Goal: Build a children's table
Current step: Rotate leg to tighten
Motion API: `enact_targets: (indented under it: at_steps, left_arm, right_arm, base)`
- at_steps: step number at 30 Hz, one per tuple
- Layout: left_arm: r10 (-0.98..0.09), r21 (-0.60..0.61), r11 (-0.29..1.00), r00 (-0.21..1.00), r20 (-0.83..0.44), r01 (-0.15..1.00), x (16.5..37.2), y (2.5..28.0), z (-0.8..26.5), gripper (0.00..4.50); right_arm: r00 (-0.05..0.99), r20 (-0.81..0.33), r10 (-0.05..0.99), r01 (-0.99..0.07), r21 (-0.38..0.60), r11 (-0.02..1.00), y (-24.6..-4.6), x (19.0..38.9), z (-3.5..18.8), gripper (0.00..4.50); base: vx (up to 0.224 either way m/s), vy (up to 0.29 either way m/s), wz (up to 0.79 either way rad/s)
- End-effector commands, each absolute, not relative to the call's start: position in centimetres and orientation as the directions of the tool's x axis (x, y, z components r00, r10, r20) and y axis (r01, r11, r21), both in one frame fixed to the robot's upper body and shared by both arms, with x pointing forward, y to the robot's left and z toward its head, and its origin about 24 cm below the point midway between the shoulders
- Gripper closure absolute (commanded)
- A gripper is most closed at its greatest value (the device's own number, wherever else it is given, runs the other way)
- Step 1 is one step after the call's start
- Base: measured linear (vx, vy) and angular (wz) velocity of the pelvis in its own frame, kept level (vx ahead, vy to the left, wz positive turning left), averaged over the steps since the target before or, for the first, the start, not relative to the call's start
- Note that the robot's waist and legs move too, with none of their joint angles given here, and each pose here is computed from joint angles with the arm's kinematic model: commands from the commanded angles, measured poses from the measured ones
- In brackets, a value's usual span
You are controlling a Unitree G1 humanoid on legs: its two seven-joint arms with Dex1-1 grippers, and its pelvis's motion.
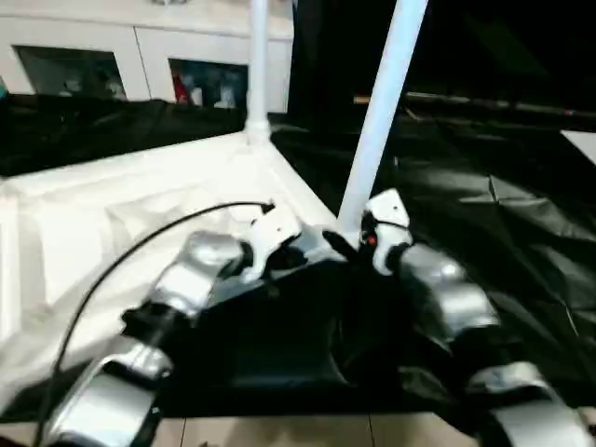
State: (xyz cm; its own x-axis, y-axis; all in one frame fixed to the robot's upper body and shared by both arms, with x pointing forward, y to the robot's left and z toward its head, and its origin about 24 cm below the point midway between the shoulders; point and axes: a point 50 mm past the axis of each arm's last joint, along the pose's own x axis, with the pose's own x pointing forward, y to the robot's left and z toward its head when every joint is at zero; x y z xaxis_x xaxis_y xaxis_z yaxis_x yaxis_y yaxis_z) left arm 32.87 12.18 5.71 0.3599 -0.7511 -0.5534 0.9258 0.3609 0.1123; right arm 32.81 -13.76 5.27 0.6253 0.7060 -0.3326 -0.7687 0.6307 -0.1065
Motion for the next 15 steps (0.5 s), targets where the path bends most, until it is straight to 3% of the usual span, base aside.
enact_targets:
  at_steps: [1,8,15]
  left_arm:
    - [-0.751,0.011,0.271,0.219,-0.623,0.963,31.2,12.8,3.9,4.50]
    - [-0.789,-0.051,0.153,0.091,-0.608,0.987,29.7,13.8,4.9,4.50]
    - [-0.785,-0.040,0.161,0.103,-0.611,0.986,29.6,14.3,5.0,4.50]
  right_arm:
    - [0.530,-0.359,0.768,-0.841,-0.102,0.532,-13.8,32.0,5.4,0.52]
    - [0.496,-0.379,0.781,-0.863,-0.115,0.493,-13.9,31.9,5.5,0.52]
    - [0.453,-0.395,0.799,-0.884,-0.084,0.460,-13.5,31.4,5.3,0.69]
  base:
    - [0.000,0.000,0.00]
    - [0.000,0.000,0.00]
    - [0.000,0.000,0.00]
